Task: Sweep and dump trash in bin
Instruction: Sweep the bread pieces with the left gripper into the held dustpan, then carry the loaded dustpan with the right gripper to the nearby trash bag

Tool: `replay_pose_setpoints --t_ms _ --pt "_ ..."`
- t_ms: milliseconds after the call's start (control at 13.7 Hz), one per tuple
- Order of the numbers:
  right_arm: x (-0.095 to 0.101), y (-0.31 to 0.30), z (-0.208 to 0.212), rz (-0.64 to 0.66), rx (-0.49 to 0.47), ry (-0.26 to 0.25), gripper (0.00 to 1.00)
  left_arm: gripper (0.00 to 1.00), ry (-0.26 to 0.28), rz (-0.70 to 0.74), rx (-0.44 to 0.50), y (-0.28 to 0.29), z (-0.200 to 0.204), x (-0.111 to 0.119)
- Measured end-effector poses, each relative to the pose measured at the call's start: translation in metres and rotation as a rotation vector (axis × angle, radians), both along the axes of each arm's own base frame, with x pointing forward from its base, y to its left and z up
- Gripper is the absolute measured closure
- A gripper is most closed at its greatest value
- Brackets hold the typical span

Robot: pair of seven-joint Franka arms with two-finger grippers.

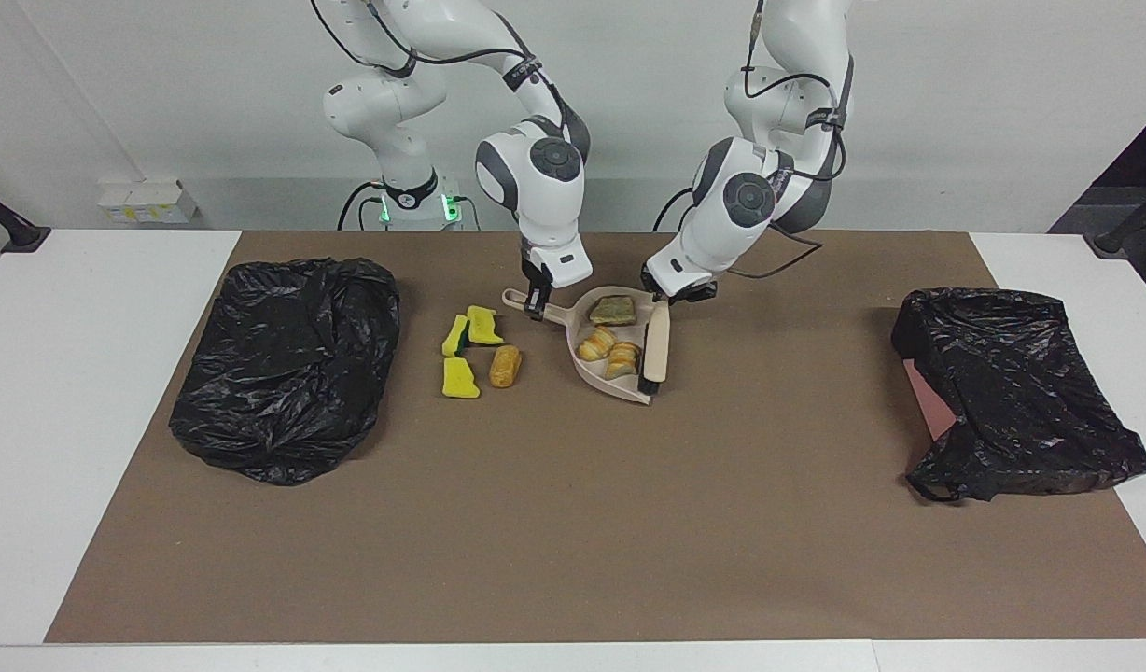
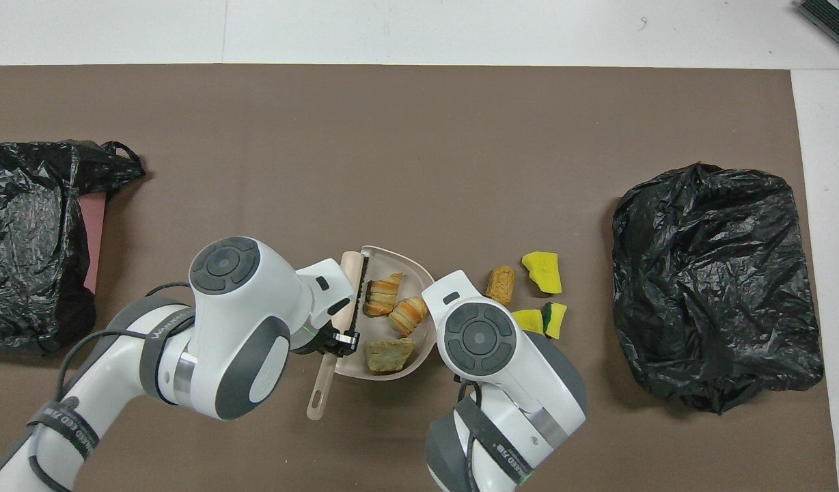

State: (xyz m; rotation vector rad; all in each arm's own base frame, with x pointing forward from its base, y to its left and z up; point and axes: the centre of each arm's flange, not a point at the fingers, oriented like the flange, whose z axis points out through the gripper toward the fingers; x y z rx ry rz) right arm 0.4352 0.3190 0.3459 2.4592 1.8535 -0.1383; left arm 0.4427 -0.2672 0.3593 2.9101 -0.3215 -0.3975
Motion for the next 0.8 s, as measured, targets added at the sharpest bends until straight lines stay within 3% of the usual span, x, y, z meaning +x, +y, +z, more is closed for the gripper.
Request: replay_pose_setpoints --t_ms 218,364,582,801 --pt "0.003 -0.003 0.004 -0.014 0.001 -0.003 0.69 0.74 -0.033 0.113 -0.012 0.055 0.016 0.033" --pt "0.011 -0.017 0.020 -0.050 -0.001 -0.005 0.69 0.74 -0.064 0.146 0.002 0.080 0.032 0.040" --pt "0.025 -0.068 0.076 -0.148 -0.003 -0.014 0.69 0.74 -0.060 0.186 0.062 0.082 0.049 0.026" --pt "0.032 -0.143 0.141 -0.208 0.005 -0.038 0.69 0.74 -0.026 0.244 0.120 0.037 0.042 -0.015"
